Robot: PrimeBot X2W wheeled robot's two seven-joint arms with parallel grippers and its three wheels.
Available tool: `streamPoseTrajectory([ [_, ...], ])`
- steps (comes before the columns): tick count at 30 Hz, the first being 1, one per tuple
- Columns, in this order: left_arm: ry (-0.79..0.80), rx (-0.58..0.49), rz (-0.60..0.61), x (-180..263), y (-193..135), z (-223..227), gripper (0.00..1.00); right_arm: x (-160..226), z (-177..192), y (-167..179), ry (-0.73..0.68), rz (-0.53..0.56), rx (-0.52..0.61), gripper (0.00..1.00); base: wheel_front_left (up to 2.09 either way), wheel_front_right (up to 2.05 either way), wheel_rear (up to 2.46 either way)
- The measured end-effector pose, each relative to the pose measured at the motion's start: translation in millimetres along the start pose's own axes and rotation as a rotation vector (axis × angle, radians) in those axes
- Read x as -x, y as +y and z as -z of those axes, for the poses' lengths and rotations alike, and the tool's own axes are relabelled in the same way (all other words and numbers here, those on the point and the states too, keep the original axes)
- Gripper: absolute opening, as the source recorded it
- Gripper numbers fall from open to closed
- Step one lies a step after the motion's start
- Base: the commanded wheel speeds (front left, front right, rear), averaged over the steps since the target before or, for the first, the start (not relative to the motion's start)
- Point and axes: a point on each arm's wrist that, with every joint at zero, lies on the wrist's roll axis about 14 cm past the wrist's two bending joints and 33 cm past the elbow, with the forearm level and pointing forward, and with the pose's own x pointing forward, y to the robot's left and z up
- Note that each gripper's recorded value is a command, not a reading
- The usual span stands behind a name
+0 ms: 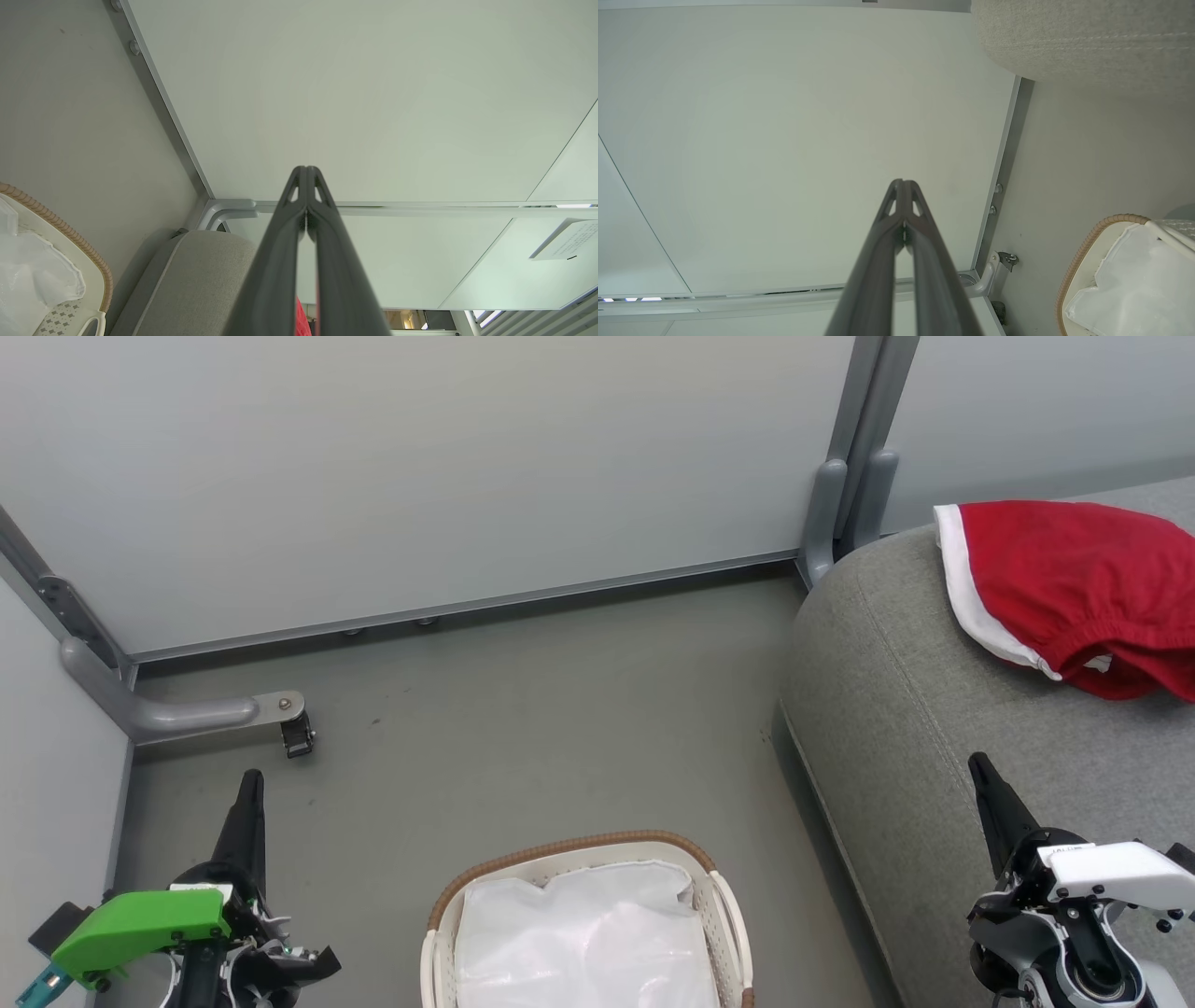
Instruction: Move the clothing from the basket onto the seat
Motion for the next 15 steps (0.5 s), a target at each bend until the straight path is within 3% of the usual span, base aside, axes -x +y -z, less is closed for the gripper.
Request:
streamPoseTrajectory([
  [15,0.0,0.0,0.0,0.0,0.0,0.0,0.0,0.0,-0.1,0.0,0.0,0.0,0.0,0.0,0.0,0.0,0.0],
])
